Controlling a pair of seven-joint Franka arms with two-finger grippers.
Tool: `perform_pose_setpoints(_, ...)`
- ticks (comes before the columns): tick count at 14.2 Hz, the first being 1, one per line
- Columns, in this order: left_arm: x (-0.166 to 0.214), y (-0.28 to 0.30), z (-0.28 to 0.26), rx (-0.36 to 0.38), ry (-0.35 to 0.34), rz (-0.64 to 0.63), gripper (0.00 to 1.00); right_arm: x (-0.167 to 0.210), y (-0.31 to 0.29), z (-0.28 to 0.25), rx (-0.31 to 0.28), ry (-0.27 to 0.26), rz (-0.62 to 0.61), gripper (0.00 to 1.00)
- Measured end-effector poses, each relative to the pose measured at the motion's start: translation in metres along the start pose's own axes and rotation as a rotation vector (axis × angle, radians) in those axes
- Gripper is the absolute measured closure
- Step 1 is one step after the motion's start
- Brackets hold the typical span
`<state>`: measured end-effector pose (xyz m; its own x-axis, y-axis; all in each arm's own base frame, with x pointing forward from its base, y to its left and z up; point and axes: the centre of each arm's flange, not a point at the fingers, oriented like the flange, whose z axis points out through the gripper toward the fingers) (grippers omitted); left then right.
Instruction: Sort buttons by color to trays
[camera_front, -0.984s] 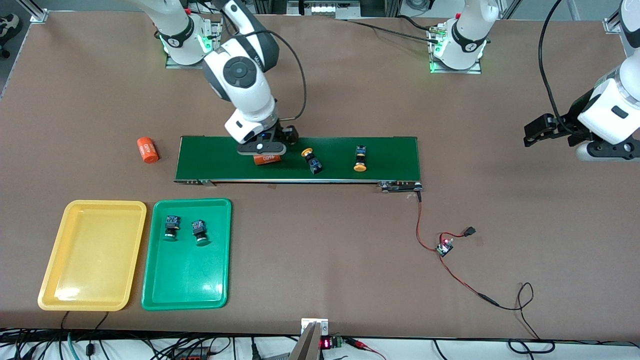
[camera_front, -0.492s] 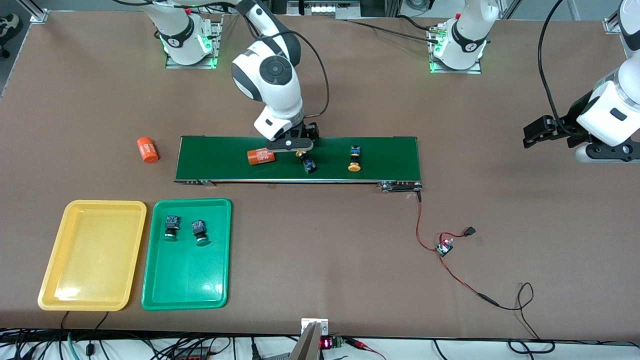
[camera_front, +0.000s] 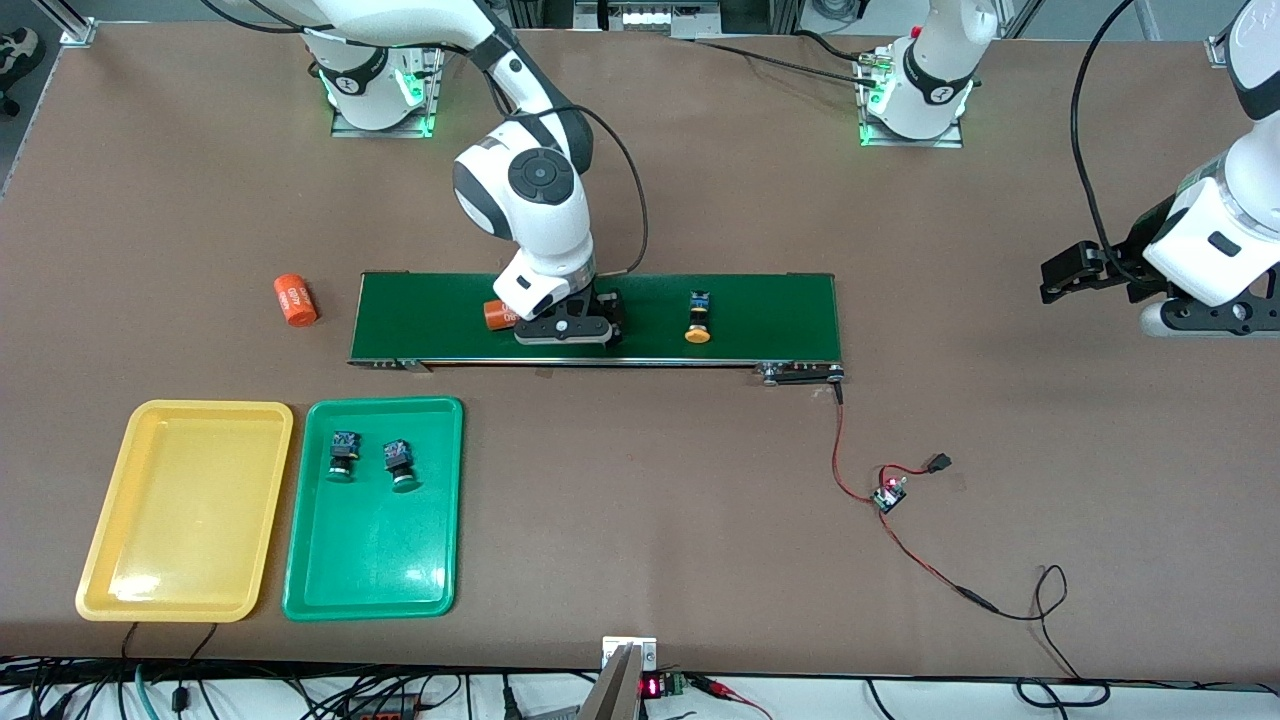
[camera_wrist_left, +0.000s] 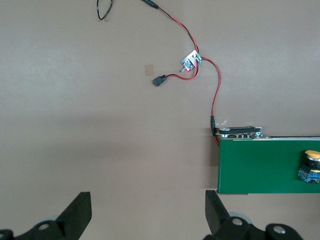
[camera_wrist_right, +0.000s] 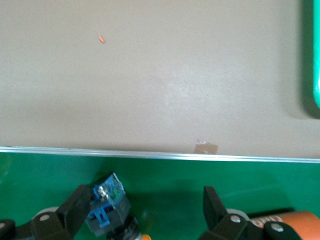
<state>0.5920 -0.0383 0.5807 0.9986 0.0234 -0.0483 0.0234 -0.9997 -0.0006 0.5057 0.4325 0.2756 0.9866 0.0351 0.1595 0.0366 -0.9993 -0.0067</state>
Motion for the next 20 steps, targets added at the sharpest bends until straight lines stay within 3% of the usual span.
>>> perform_pose_setpoints(5, 0.0, 0.0, 0.0, 0.0, 0.001, 0.001, 0.0, -0.013, -0.014, 0.017, 0.005, -0.014, -0.02, 0.0)
perform_pose_setpoints(9, 0.0, 0.0, 0.0, 0.0, 0.001, 0.001, 0.0, -0.019, -0.013, 0.022, -0.026, -0.054, -0.018, 0.01)
perform_pose_setpoints(13, 0.0, 0.0, 0.0, 0.0, 0.001, 0.001, 0.0, -0.02, -0.013, 0.024, -0.034, -0.062, -0.018, 0.07)
perform_pose_setpoints(16, 0.0, 0.0, 0.0, 0.0, 0.001, 0.001, 0.0, -0.022, -0.011, 0.029, -0.04, -0.07, -0.018, 0.42)
perform_pose_setpoints(18, 0.0, 0.0, 0.0, 0.0, 0.001, 0.001, 0.0, -0.022, -0.01, 0.033, -0.044, -0.074, -0.016, 0.59)
perform_pose_setpoints(20, 0.0, 0.0, 0.0, 0.0, 0.001, 0.001, 0.0, -0.021, -0.008, 0.034, -0.053, -0.079, -0.013, 0.59)
